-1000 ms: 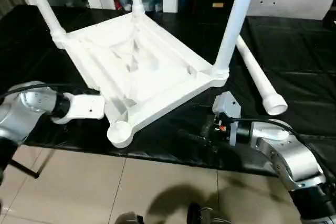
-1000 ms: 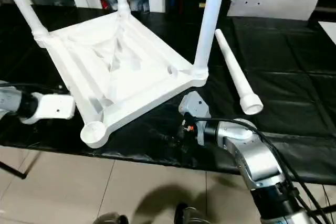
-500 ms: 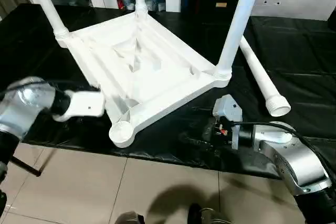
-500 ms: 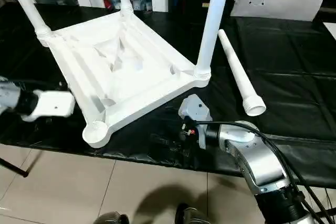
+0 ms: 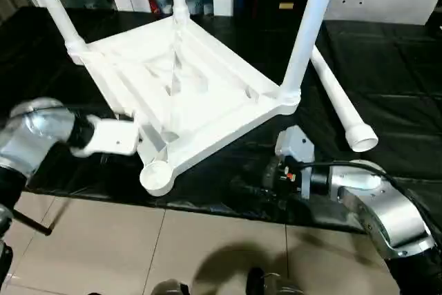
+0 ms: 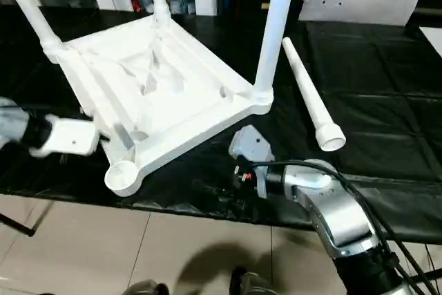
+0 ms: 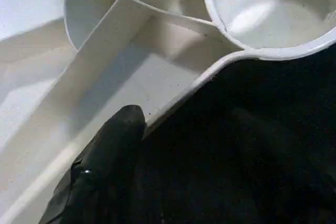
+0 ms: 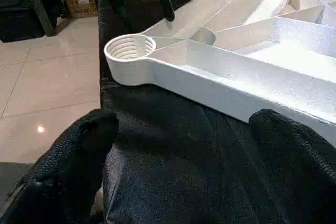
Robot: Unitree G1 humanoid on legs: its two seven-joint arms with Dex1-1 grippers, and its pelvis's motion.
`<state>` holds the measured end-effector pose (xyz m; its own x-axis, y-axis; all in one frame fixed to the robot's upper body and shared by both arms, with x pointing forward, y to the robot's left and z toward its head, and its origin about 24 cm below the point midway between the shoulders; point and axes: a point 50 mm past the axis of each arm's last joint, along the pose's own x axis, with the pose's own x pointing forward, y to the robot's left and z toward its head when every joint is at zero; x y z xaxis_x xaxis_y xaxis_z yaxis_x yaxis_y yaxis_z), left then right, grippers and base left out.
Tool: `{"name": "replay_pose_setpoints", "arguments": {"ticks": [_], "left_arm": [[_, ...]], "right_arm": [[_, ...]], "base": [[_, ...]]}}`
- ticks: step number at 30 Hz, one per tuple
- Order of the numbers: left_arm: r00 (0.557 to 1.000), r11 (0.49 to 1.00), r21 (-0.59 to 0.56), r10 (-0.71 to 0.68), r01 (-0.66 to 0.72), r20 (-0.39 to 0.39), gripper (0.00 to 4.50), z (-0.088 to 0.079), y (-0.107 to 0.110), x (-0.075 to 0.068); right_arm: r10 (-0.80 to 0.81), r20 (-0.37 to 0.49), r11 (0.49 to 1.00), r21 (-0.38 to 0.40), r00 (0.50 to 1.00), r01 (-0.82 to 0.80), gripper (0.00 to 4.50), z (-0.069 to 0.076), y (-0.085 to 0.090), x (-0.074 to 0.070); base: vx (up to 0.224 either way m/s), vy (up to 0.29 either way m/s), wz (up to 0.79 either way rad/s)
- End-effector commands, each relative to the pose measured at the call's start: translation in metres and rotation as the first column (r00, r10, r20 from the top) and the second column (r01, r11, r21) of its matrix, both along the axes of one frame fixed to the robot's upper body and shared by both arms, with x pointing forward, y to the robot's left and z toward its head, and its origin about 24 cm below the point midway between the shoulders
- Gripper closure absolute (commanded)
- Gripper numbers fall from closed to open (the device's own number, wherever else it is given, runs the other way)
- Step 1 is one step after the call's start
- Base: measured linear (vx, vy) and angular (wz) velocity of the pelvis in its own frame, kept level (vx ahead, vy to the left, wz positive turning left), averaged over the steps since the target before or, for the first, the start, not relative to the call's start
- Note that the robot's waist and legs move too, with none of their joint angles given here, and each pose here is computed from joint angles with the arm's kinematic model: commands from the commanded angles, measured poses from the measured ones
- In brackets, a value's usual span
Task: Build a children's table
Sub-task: Rotate table base
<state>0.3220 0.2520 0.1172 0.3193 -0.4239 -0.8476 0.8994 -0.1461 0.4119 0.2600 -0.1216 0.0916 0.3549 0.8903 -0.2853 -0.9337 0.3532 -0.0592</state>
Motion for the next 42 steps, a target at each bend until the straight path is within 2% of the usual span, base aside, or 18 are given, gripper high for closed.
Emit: {"name": "replay_pose_setpoints", "arguments": {"ticks": [1, 5, 8, 9, 11, 13, 18, 23, 26, 31, 35, 39, 42], "left_arm": [[1.0, 1.0, 0.011, -0.008, 0.008, 0.011, 1.52, -0.001, 0.0, 0.002], [0.999, 0.999, -0.018, -0.029, 0.03, 0.026, 1.52, -0.004, -0.009, 0.006], [0.999, 0.998, -0.022, -0.052, 0.052, 0.006, 1.52, -0.008, -0.014, 0.005], [0.999, 0.998, -0.024, -0.053, 0.053, 0.003, 1.79, -0.009, -0.015, 0.005], [0.998, 0.998, -0.019, -0.064, 0.064, -0.015, 1.79, -0.01, -0.016, 0.004], [0.997, 0.997, -0.015, -0.072, 0.071, -0.031, 2.11, -0.011, -0.017, 0.004], [0.995, 0.997, -0.028, -0.077, 0.075, -0.061, 2.44, -0.011, -0.022, 0.006], [0.994, 0.993, -0.114, -0.053, 0.041, -0.098, 2.87, -0.012, -0.031, 0.007], [0.991, 0.992, -0.115, -0.057, 0.043, -0.121, 3.04, -0.013, -0.034, 0.007], [0.99, 0.99, -0.128, -0.072, 0.057, -0.117, 3.29, -0.013, -0.043, 0.009], [0.992, 0.99, -0.14, -0.037, 0.019, -0.124, 3.47, -0.011, -0.048, 0.011], [0.991, 0.959, -0.259, 0.091, -0.113, -0.097, 3.62, -0.009, -0.064, 0.023], [0.987, 0.942, -0.302, 0.12, -0.148, -0.109, 3.68, -0.01, -0.072, 0.024]], "right_arm": [[0.01, -0.003, 1.0, 0.004, 1.0, -0.01, 0.0, 0.001, 0.001, -0.004], [0.034, -0.014, 0.999, 0.004, 0.999, -0.034, 0.0, 0.0, 0.003, -0.006], [0.087, -0.026, 0.996, -0.013, 0.996, -0.088, 0.0, -0.001, 0.006, -0.01], [0.093, -0.027, 0.996, -0.017, 0.995, -0.093, 0.0, -0.001, 0.006, -0.011], [0.11, -0.036, 0.993, -0.028, 0.993, -0.111, 0.0, -0.002, 0.006, -0.012], [0.126, -0.043, 0.991, -0.043, 0.991, -0.128, 0.0, -0.003, 0.005, -0.014], [0.15, -0.053, 0.986, -0.062, 0.987, -0.153, 0.0, -0.004, 0.003, -0.016], [0.144, -0.048, 0.987, -0.059, 0.988, -0.147, 0.0, -0.004, 0.002, -0.015], [0.145, -0.047, 0.987, -0.059, 0.988, -0.147, 0.0, -0.004, 0.002, -0.016], [0.137, -0.041, 0.989, -0.059, 0.99, -0.139, 0.0, -0.003, 0.002, -0.015], [0.106, -0.022, 0.993, -0.054, 0.994, -0.107, 0.0, -0.002, 0.001, -0.011], [0.037, 0.017, 0.998, -0.06, 0.999, -0.036, 0.0, -0.001, -0.001, -0.002], [0.019, 0.028, 0.998, -0.058, 0.999, -0.018, 0.0, -0.001, -0.001, 0.0]], "base": [[0.0, 0.0, 0.0], [0.0, 0.0, 0.0], [0.0, 0.0, 0.0], [0.0, 0.0, 0.0], [0.0, 0.0, 0.0], [0.0, 0.0, 0.0], [0.0, 0.0, 0.0], [0.0, 0.0, 0.0], [0.0, 0.0, 0.0], [0.0, 0.0, 0.0], [0.0, 0.0, 0.0], [0.0, 0.0, 0.0], [0.0, 0.0, 0.0]]}}
